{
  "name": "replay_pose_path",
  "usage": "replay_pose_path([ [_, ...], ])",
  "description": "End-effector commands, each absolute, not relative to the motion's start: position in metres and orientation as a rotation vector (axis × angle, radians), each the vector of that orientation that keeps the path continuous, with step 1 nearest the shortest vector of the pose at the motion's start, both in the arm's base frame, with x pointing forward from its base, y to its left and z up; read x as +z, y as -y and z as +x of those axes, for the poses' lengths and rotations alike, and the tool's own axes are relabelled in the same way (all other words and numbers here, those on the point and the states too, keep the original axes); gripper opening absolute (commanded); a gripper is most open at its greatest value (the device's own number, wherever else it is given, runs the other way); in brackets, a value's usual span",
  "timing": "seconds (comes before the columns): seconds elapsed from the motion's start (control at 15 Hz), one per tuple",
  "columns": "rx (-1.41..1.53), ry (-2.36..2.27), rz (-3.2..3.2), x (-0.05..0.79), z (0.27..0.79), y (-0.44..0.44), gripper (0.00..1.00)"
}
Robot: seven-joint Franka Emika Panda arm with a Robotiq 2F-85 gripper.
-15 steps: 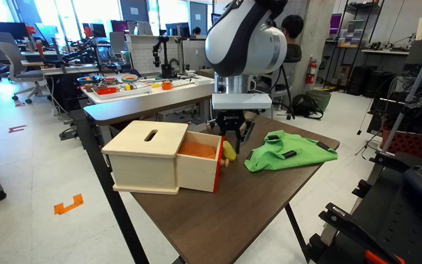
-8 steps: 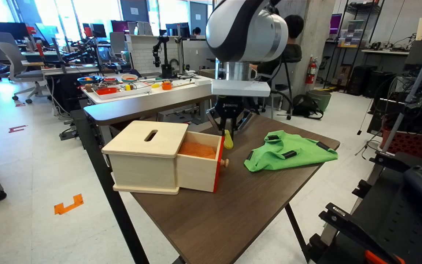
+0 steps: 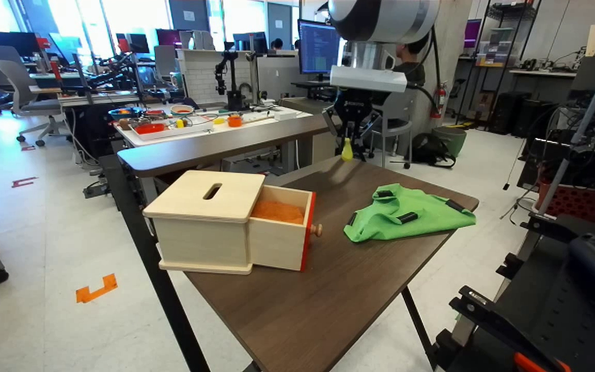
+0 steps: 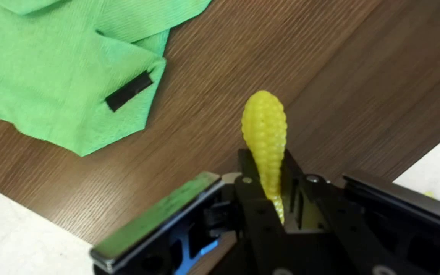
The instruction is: Move the yellow object to the right
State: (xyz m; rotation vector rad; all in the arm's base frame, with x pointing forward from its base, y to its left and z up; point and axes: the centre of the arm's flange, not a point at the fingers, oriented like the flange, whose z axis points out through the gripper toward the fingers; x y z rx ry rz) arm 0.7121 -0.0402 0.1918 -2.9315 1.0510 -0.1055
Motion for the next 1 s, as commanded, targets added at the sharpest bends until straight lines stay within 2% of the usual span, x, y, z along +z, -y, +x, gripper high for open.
replay_pose_path([
  [0.0, -0.099, -1.161, -2.887, 0.174, 0.716, 0.088, 0.05],
  [0.67, 0.001, -1.298, -2.827, 0.083, 0.731, 0.159, 0.05],
  [0.73, 0.008, -1.302, -2.827, 0.081, 0.733, 0.159, 0.42],
  [0.87, 0.011, -1.290, -2.827, 0.086, 0.737, 0.159, 0.50],
  [0.93, 0.012, -1.291, -2.830, 0.088, 0.736, 0.159, 0.58],
])
